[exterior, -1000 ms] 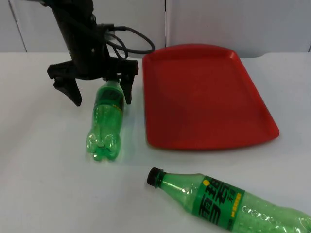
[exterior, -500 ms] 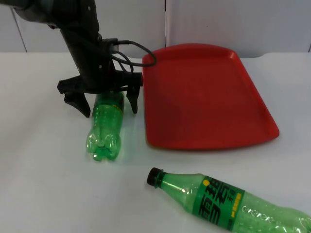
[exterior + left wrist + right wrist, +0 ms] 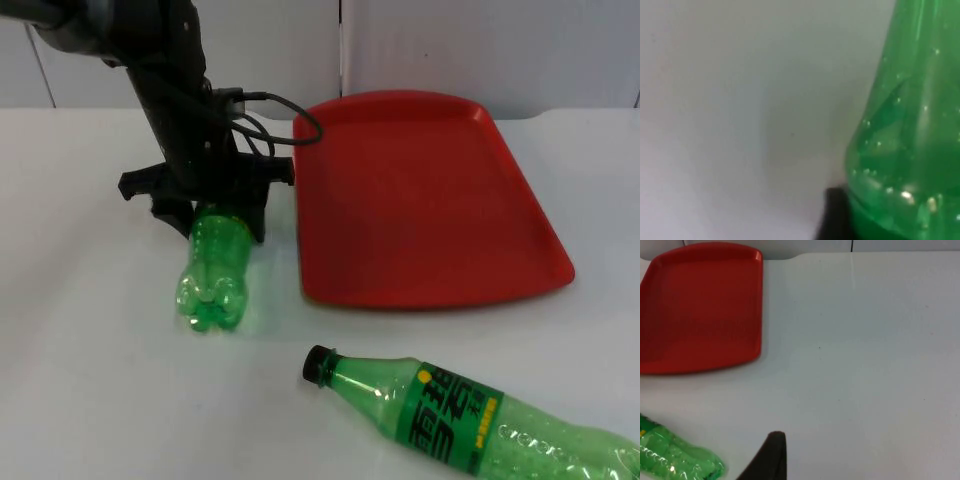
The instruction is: Place the bottle upright on the tray.
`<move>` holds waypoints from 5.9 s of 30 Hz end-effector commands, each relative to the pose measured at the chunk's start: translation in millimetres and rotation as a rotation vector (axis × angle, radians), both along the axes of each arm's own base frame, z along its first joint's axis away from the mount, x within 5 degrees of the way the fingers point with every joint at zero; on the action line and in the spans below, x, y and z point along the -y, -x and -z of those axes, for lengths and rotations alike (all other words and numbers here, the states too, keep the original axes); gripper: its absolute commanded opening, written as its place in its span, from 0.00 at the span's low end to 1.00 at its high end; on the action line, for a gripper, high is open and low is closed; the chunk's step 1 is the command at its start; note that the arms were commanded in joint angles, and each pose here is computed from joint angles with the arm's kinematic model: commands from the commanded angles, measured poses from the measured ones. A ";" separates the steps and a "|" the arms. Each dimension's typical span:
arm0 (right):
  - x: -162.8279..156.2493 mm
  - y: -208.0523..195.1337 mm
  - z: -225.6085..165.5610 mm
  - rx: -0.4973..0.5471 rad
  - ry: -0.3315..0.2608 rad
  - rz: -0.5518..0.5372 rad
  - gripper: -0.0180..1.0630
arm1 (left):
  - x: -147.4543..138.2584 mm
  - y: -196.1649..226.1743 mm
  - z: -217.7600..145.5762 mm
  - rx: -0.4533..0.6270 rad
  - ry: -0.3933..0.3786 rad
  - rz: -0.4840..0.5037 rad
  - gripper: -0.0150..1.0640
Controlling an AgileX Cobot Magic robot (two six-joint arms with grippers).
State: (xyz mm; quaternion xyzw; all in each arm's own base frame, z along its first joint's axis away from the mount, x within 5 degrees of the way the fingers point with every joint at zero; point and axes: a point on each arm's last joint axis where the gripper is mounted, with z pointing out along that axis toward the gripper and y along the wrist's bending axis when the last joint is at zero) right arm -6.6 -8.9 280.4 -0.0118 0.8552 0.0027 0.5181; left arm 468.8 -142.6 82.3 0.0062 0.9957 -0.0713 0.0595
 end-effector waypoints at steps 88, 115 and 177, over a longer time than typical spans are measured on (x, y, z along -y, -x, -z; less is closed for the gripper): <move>0.1 0.1 0.2 0.009 0.006 0.005 0.99 | -45.0 175.0 -237.3 1.590 0.202 0.224 0.01; 0.1 0.1 0.2 0.009 0.006 0.005 0.99 | 9.9 75.2 -123.0 1.633 0.379 0.495 0.01; 0.1 0.1 0.2 0.009 0.006 0.005 0.99 | 94.5 -8.6 8.3 1.436 0.436 0.602 0.14</move>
